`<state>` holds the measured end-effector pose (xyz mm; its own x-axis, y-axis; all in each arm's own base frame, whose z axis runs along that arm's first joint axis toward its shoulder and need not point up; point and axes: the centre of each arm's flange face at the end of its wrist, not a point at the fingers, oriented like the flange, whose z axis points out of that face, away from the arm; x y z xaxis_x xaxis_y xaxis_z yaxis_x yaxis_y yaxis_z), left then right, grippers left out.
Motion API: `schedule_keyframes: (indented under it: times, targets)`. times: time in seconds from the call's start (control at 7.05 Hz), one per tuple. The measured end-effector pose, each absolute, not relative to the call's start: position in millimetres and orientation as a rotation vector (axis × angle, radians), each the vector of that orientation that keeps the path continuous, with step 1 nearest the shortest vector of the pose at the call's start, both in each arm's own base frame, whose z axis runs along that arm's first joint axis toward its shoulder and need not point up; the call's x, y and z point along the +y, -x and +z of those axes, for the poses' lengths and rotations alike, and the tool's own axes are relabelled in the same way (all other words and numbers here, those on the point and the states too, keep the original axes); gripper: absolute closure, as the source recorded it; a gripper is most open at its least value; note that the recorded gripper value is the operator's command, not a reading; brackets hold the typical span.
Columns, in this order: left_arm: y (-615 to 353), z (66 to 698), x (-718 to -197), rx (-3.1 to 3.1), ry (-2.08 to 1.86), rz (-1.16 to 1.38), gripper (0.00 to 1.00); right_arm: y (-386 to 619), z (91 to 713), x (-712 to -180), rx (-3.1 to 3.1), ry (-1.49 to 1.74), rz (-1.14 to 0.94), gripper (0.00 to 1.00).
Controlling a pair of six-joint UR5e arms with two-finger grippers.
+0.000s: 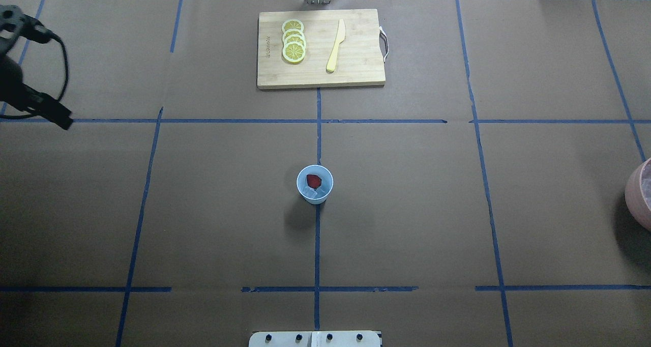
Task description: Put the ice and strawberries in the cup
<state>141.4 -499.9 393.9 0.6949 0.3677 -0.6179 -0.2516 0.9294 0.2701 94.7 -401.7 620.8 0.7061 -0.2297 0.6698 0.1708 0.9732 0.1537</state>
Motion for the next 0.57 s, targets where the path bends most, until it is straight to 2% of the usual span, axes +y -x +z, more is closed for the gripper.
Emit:
schedule_keyframes:
  times: [0.28, 0.57]
  targets:
    - [-26.2, 476.8, -511.6, 0.767, -0.158, 0.326, 0.0, -94.9, 620.5, -401.6, -0.757, -0.067, -0.182, 0.01]
    - [59.5, 557.5, -501.3, 0.815, -0.135, 0.267, 0.0, -94.6, 618.2, -401.9, -0.758, -0.061, -0.158, 0.01]
